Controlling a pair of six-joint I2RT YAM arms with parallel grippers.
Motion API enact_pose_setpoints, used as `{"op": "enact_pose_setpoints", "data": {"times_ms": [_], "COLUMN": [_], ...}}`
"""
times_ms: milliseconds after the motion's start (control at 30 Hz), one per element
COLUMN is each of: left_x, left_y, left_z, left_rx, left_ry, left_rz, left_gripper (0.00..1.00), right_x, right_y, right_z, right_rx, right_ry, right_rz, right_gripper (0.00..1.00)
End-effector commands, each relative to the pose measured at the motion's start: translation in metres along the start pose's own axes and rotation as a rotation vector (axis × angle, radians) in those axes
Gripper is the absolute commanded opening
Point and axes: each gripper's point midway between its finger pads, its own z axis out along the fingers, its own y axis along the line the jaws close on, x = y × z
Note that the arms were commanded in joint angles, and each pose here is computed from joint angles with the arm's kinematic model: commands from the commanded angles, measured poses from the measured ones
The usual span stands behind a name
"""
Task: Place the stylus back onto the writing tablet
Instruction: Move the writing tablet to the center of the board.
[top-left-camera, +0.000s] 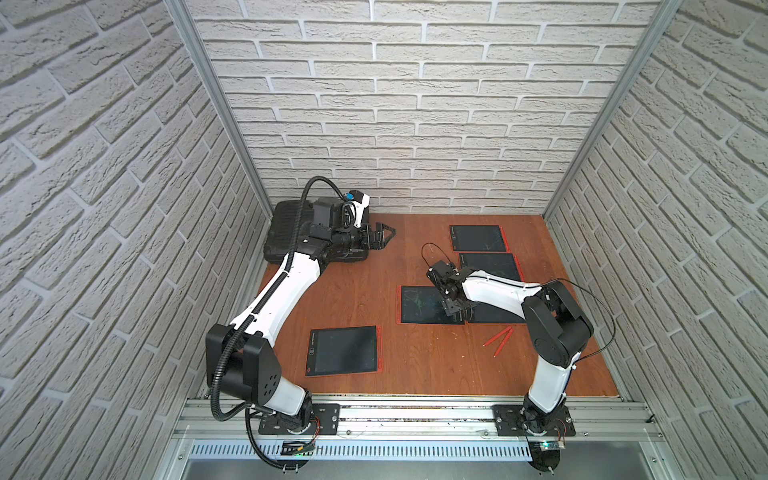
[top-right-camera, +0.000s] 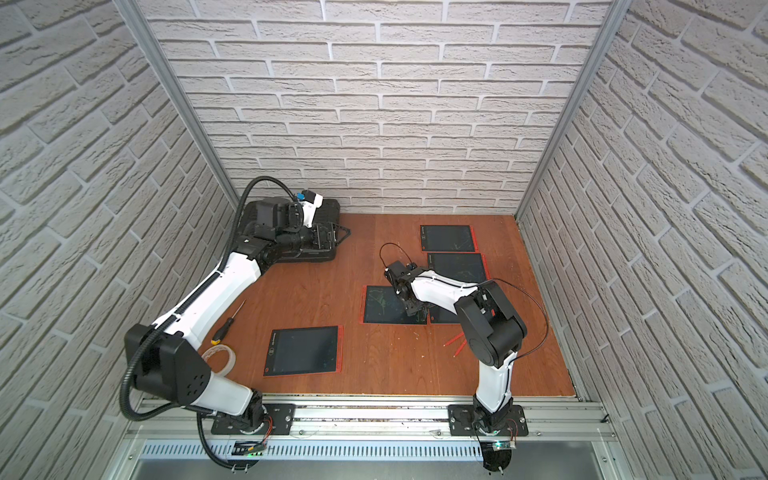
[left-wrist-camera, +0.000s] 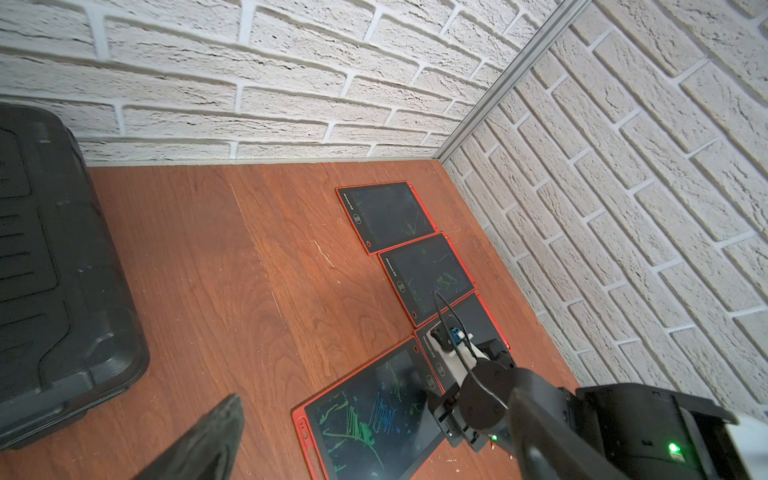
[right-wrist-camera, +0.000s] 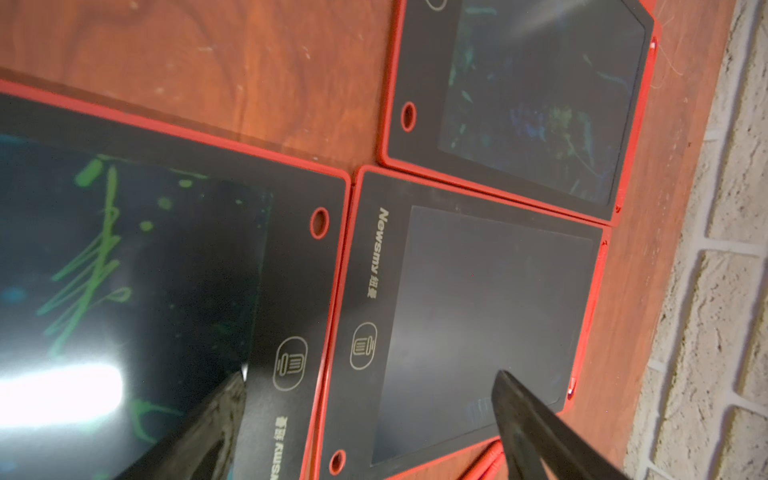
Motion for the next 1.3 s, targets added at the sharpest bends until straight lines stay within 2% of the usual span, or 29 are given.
{"op": "enact_pose_setpoints", "data": {"times_ms": [0, 267, 500, 633, 867, 1267], "left_x": [-0.009, -0.008, -0.007, -0.002, 0.012, 0.057], "left_y": [-0.006, -0.008, -0.014, -0.025, -0.053, -0.113], "left_z": [0.0, 0.001, 0.002, 0.004, 0.009, 0.031], "left_rx": [0.007, 0.008, 0.027, 0.082, 0.174, 0.29], "left_ry": [-0.02, -0.013, -0.003, 0.03, 0.09, 0.185], "left_rz": [0.034, 0.034, 0.053, 0.072, 0.14, 0.236], "left_gripper": [0.98, 0.98, 0.98, 0.98, 0.98, 0.98], "right_x": [0.02, 0.023, 0.022, 0.03, 0.056, 0.107], "right_y": [-0.017, -0.035, -0.027, -0.02, -0.028, -0.053], "right_z": [0.003, 0.0, -0.024, -0.034, -0.038, -0.014], "right_rx": [0.035, 0.049, -0.125, -0.212, -0.264, -0.291], "right_ry": [0.066, 0.077, 0.036, 0.04, 0.067, 0.153], "right_rz": [-0.024, 0.038, 0.174, 0.282, 0.543, 0.855], "right_gripper": [0.91, 0.91, 0.86, 0.77, 0.6, 0.41]}}
